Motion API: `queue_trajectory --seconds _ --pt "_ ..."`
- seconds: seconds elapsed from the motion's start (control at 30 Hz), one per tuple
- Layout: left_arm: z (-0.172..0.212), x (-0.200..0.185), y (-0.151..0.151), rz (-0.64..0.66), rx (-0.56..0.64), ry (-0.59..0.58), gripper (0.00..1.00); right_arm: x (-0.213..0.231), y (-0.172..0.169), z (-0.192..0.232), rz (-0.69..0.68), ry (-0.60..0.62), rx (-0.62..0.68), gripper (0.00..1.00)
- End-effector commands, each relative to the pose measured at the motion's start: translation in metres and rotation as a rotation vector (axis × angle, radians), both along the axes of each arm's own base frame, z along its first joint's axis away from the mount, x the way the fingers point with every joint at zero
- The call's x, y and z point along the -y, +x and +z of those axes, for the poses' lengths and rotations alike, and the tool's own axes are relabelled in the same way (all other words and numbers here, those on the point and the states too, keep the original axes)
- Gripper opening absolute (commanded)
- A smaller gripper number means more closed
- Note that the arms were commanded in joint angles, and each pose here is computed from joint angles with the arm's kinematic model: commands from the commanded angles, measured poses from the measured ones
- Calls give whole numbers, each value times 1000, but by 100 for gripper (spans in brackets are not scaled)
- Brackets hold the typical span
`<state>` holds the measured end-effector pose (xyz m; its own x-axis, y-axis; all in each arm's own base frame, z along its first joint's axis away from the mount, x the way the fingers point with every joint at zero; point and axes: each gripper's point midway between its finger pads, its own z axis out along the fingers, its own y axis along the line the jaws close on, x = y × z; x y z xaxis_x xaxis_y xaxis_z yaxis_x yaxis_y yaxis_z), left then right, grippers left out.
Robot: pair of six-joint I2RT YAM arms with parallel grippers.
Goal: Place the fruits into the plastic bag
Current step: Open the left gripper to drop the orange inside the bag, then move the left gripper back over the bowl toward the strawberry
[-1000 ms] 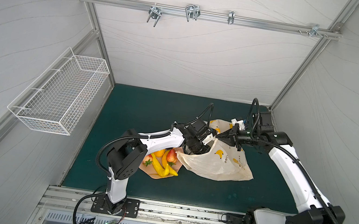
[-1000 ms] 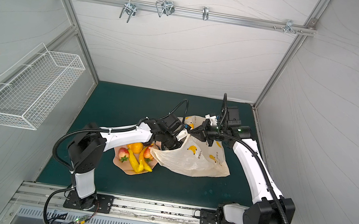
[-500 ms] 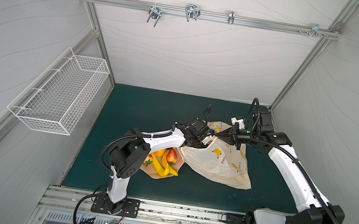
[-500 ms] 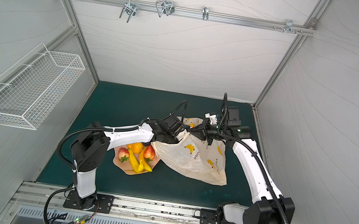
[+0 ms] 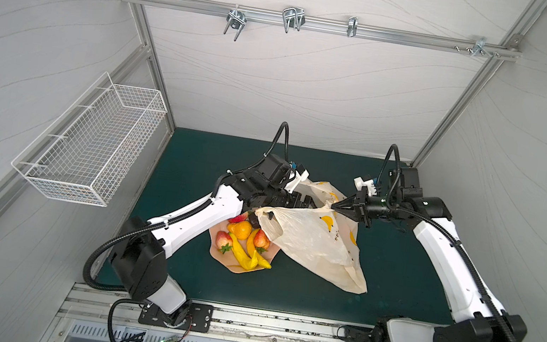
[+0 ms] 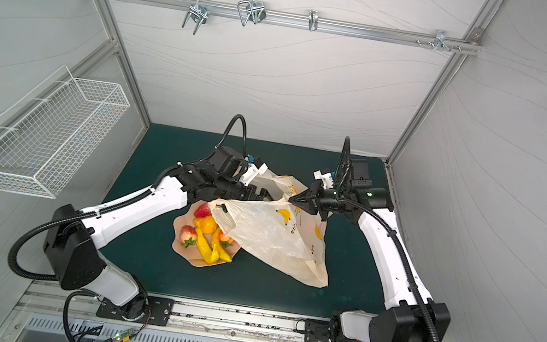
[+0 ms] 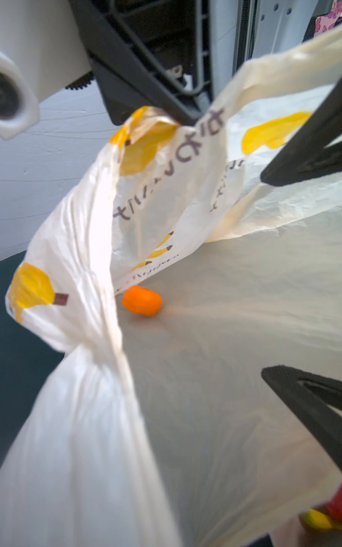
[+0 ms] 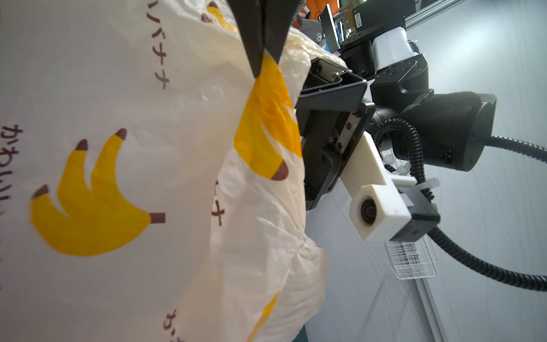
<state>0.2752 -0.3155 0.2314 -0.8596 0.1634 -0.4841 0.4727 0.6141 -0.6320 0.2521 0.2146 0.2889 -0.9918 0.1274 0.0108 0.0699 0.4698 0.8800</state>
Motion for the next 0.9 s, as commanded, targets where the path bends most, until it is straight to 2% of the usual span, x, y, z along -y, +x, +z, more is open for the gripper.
queue_trajectory --seconds 0.0,0.17,0.3,0.57,0.7,0.8,0.87 --pt "-17 -12 -13 11 -64 40 95 10 -6 -14 36 -98 -7 0" --pt "-25 -22 -28 30 -116 40 94 29 -3 -32 44 -272 19 0" --pt "-24 -28 -37 29 -121 50 93 30 -2 -40 38 -292 26 0" --pt "3 -53 -62 42 -60 50 91 38 -10 -44 54 -339 84 0" --pt "-4 -76 -64 132 -76 126 91 41 -15 -45 65 -359 107 0" --pt "-14 -110 -60 295 -114 258 92 38 -20 -42 77 -352 128 0" --pt "-9 -120 -56 361 -128 252 93 36 -24 -40 92 -351 150 0"
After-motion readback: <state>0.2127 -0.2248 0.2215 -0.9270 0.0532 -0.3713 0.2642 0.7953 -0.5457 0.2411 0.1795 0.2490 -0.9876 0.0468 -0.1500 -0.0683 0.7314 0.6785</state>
